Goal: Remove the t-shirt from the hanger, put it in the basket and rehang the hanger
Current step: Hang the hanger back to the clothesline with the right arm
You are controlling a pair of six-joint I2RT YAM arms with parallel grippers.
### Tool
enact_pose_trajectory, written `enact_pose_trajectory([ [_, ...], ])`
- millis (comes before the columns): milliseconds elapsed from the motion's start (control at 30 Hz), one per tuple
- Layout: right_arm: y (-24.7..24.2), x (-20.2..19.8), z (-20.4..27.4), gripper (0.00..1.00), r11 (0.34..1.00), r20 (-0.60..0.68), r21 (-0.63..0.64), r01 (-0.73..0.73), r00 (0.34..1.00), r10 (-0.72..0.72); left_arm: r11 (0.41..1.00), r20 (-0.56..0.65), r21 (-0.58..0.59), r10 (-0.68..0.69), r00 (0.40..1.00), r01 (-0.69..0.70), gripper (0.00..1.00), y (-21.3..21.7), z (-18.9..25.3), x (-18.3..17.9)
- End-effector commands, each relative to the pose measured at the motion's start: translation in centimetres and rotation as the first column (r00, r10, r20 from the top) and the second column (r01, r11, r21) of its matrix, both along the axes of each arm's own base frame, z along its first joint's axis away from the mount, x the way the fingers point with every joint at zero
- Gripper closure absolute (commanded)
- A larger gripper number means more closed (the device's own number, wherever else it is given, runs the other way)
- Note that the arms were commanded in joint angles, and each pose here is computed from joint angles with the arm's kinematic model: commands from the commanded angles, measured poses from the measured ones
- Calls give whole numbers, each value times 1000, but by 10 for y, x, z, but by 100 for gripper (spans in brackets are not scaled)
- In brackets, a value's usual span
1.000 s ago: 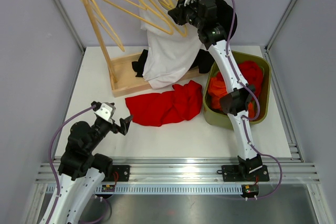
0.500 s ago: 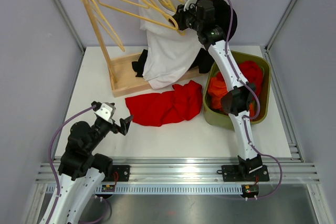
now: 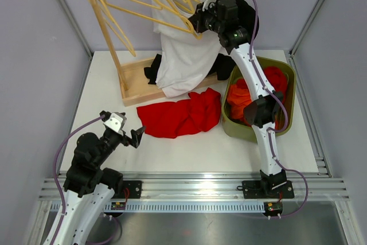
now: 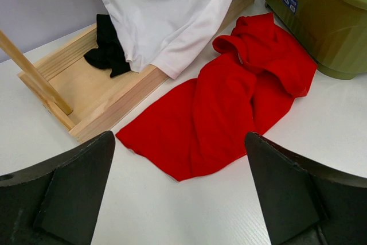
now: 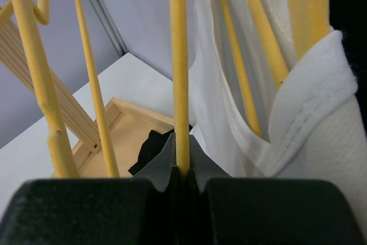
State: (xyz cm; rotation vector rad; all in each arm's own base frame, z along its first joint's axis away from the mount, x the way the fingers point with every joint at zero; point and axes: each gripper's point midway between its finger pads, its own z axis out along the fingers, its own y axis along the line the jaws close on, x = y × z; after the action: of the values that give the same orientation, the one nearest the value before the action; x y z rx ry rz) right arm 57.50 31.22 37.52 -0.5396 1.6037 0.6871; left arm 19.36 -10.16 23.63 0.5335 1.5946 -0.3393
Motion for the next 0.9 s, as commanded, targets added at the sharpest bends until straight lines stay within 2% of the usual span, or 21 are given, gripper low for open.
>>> enact_pose_trajectory([
  [0, -14, -24, 71, 100, 999, 132, 44, -1, 991, -5, 1000, 51, -18, -17, 999, 18, 1, -3, 13, 1],
  [400, 5, -39, 49, 100, 997, 99, -45, -65, 993, 69, 1000, 51, -19, -22, 998, 23, 1, -4, 13, 1],
  [867, 7, -24, 60, 100, 1000, 145, 16, -25, 989, 22, 1000, 45, -17, -21, 999, 21, 1, -4, 13, 1],
])
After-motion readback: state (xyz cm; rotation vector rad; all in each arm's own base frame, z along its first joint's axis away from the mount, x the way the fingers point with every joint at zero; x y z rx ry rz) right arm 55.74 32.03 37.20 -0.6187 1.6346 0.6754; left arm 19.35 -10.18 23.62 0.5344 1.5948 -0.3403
